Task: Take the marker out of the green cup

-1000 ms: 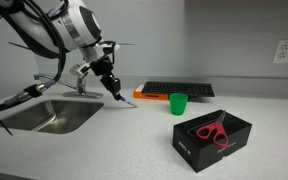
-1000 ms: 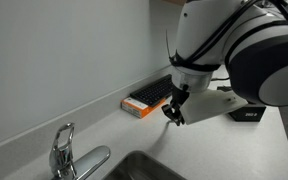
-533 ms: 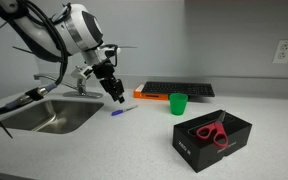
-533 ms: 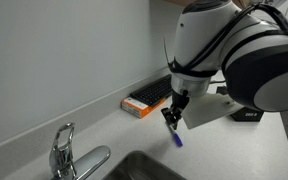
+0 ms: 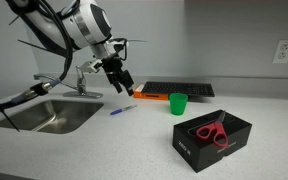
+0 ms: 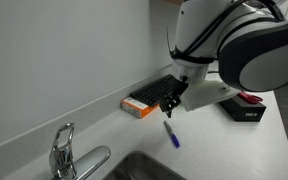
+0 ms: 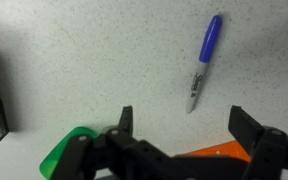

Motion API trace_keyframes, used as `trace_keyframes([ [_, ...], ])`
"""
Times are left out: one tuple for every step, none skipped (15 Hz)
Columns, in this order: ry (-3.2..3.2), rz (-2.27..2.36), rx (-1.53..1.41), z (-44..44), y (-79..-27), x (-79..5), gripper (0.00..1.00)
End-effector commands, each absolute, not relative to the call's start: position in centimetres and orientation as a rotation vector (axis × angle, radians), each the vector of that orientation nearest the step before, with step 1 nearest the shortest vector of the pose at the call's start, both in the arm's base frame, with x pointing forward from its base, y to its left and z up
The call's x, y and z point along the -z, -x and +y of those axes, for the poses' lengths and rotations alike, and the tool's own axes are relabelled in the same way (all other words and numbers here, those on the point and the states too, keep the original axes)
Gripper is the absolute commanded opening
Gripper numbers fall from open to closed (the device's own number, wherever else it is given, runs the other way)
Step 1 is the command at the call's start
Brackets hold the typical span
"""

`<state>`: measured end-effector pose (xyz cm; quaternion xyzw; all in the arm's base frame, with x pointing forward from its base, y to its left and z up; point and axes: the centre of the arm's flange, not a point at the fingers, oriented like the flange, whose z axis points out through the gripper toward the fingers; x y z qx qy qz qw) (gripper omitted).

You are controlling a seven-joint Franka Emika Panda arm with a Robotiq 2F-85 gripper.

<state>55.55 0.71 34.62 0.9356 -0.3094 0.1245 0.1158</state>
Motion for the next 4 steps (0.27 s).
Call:
trace_keyframes([
  [-2.737,-0.914,-0.361,0.48,-55.67,-34.84,1.0],
  [-2.736,-0.916,-0.361,0.4,-55.72,-34.91,1.0],
  [-2.736,-0.915,-0.358,0.41,-55.69,-34.81,1.0],
  [-2.736,-0.914,-0.356,0.43,-55.65,-34.71,1.0],
])
